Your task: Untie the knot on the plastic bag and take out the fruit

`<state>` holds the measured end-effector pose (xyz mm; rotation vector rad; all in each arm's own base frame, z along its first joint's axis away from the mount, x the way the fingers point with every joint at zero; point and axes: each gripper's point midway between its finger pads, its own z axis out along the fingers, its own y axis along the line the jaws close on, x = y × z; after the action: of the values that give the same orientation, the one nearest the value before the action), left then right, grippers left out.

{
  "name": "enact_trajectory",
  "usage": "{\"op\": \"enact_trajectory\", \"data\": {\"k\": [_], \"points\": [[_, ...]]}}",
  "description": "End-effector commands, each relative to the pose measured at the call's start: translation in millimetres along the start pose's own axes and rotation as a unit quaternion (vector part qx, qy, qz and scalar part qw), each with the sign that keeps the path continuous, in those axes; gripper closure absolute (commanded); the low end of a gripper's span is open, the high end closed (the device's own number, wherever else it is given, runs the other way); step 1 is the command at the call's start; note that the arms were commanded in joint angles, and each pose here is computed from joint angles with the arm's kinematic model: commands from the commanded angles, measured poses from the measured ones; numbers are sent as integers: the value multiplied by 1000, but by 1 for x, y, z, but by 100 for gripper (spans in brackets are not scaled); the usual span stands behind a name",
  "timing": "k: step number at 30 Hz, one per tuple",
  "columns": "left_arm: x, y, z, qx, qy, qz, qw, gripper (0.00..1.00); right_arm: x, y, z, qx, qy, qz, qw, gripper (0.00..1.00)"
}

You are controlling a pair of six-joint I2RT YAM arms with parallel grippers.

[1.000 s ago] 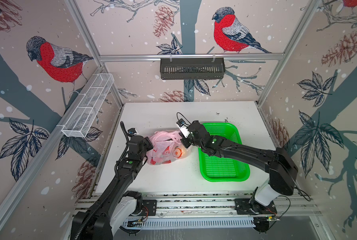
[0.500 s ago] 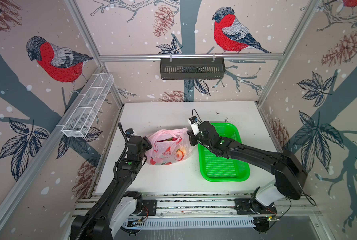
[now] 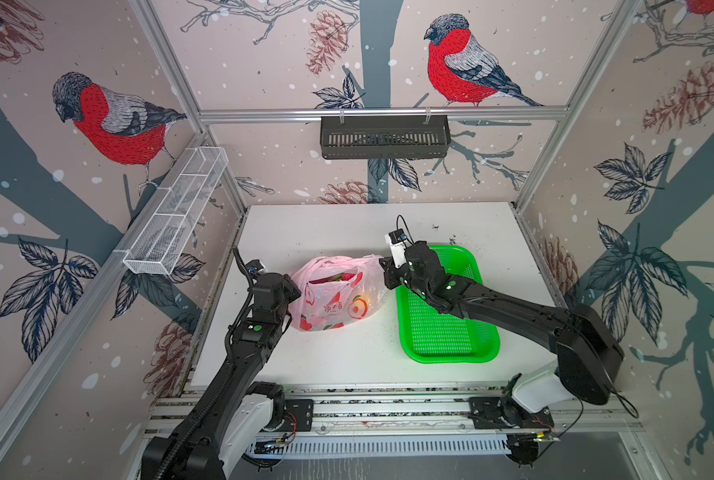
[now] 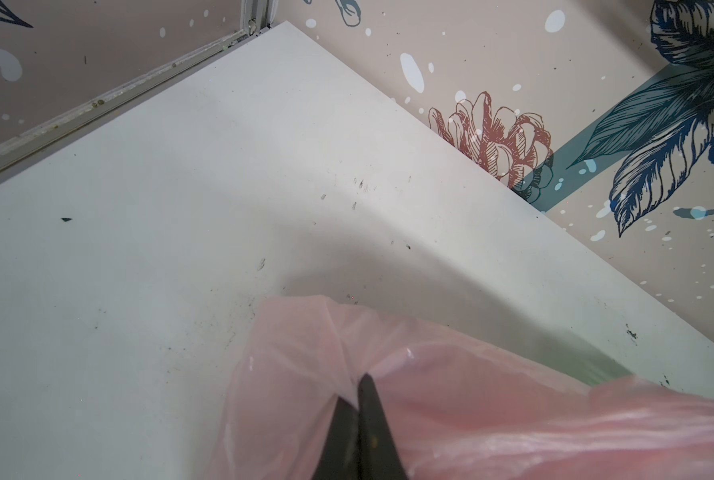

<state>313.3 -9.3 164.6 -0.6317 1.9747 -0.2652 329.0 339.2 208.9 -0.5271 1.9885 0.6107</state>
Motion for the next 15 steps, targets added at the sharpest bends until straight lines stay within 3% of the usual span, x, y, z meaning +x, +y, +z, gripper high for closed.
{"op": "enact_trajectory", "data": {"k": [1,11,15], "points": [[-9,-4,-3,8,-17,-10,1000,100,-8,2,-1,-5,-15,7,1000,91],[-13,-9,-15,20,-10,-1,1000,98,-10,8,-1,-21,-19,17,999,91],[-13,-14,-18,34,-5,-1,999,89,-11,10,-3,-28,-22,22,999,91]]}}
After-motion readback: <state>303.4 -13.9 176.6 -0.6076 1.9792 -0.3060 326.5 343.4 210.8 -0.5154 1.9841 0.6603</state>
